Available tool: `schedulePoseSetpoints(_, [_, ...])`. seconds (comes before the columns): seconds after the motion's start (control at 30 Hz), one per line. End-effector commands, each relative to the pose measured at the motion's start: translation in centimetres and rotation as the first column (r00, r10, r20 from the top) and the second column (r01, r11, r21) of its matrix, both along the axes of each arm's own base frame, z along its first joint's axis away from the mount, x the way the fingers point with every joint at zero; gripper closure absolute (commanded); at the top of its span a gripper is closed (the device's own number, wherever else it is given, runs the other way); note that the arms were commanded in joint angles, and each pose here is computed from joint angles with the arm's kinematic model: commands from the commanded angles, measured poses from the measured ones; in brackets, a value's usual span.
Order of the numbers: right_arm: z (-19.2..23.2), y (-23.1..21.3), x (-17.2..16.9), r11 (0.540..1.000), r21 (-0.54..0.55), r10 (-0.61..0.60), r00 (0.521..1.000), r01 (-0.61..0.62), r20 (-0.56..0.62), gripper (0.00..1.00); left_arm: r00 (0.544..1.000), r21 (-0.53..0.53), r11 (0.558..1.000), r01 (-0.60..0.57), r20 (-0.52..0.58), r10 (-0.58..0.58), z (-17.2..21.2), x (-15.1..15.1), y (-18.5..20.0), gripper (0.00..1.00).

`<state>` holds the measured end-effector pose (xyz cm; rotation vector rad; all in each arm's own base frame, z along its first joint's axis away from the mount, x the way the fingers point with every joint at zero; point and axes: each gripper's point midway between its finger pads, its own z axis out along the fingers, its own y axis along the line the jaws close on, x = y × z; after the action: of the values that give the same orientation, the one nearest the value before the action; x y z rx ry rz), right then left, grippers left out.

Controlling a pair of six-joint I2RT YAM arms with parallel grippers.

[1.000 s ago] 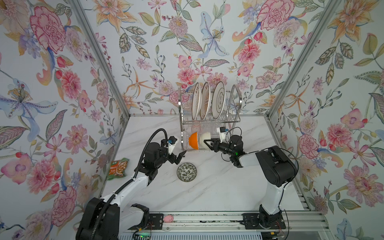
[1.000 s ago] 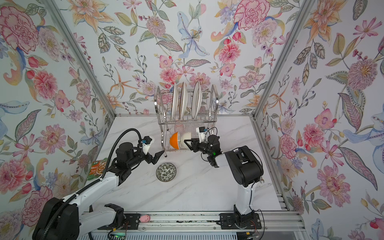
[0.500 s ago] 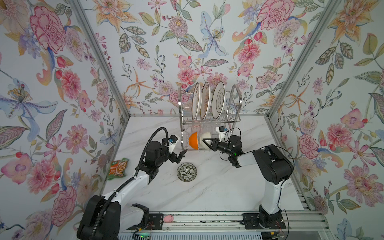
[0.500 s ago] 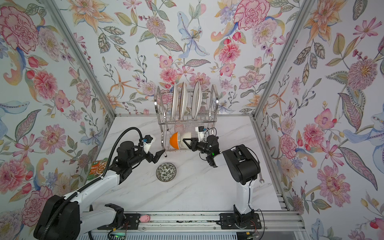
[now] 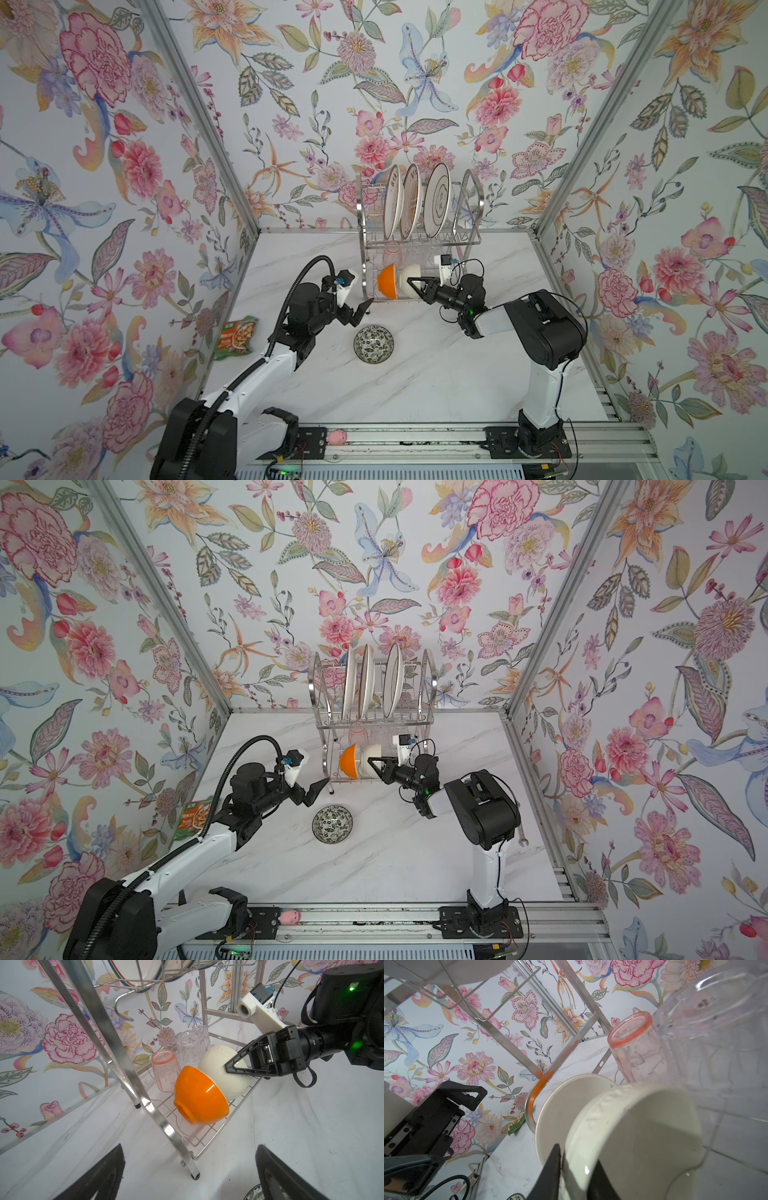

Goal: Unload the mixed dishes from the dish rack
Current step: 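Close the right gripper on the cream bowl's rim and tilt it free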

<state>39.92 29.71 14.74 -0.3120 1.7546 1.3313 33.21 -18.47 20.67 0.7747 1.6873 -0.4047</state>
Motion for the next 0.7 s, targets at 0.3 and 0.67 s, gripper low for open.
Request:
schedulePoseSetpoints(0.3, [1.8, 0.6, -0.5, 0.998, 0.052, 0.044, 0.999, -0.045, 0.014, 0.90, 0.998, -0.009, 1.000, -0.019, 0.052, 0.020, 1.4, -0.2, 0.2, 0.01])
schedulePoseSetpoints(0.67, [3.6, 0.3, 0.0, 0.994, 0.090, 0.064, 0.996, -0.069, 0.056, 1.00, 0.997, -0.034, 0.999, -0.042, 0.056, 0.044, 1.5, -0.6, 0.6, 0.01])
